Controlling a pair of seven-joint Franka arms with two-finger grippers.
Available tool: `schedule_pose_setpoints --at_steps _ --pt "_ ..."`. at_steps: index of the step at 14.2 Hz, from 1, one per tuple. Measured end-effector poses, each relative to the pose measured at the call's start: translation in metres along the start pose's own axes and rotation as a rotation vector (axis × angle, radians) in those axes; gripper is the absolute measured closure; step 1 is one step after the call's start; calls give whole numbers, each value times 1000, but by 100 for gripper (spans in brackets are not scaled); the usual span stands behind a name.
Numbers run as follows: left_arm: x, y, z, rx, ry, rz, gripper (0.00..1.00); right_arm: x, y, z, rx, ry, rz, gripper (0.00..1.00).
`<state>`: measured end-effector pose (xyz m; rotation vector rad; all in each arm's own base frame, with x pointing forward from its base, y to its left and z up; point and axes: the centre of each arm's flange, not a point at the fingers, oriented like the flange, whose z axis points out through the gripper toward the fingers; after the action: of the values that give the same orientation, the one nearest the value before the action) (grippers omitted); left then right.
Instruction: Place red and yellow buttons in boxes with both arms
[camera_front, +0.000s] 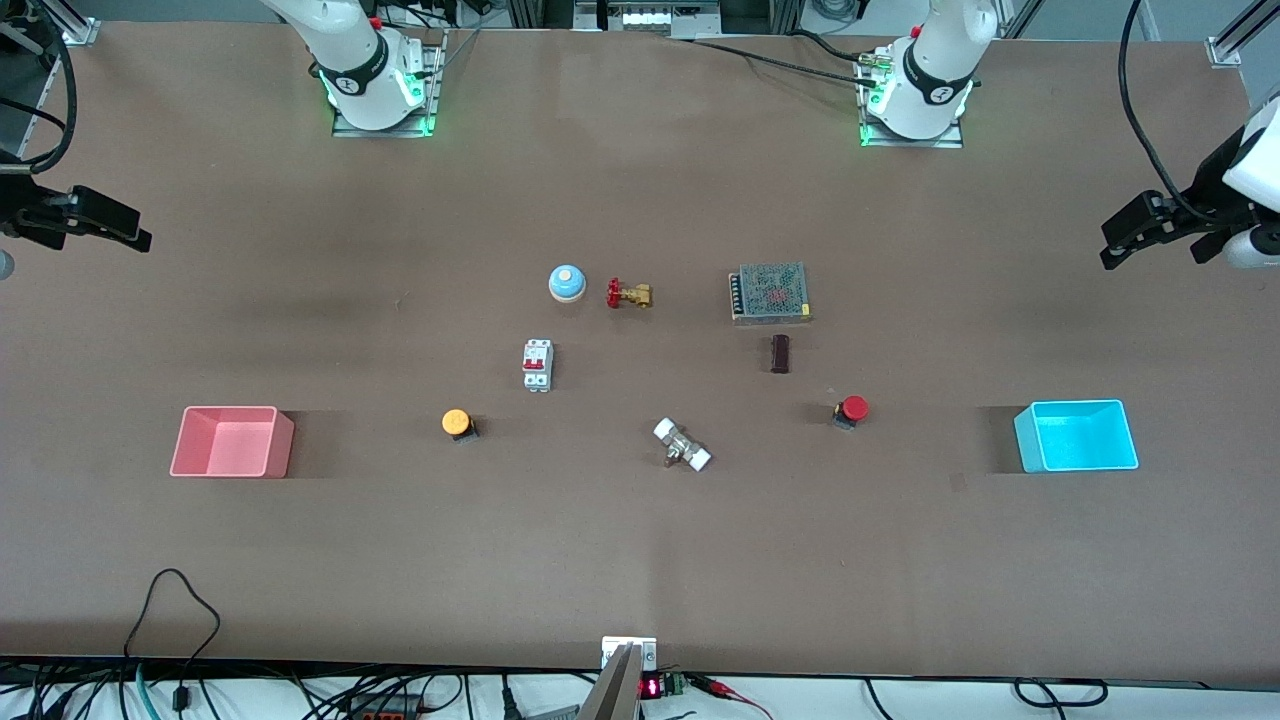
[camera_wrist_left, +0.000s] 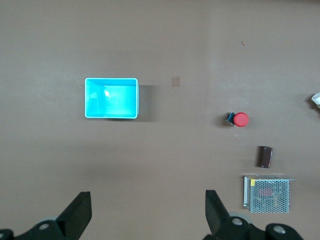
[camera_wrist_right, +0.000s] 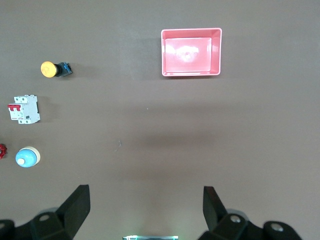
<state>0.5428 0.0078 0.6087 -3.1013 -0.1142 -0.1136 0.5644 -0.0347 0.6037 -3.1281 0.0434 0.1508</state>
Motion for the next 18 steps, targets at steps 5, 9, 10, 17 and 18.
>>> schedule_pose_setpoints --at_steps 5,9,10,17,18 --pt "3 1 3 0 -9 1 0 -4 0 1 1 -23 29 0" --pt "11 9 27 -23 -55 1 0 11 -37 28 -11 -33 -25 0" --pt "16 13 40 -37 -79 -3 0 22 -56 42 -20 -27 -44 0" --pt "64 72 184 -73 -160 -86 0 80 -181 159 -45 1 -91 0" --pt "68 85 205 -76 -163 -104 0 84 -198 175 -48 6 -112 0"
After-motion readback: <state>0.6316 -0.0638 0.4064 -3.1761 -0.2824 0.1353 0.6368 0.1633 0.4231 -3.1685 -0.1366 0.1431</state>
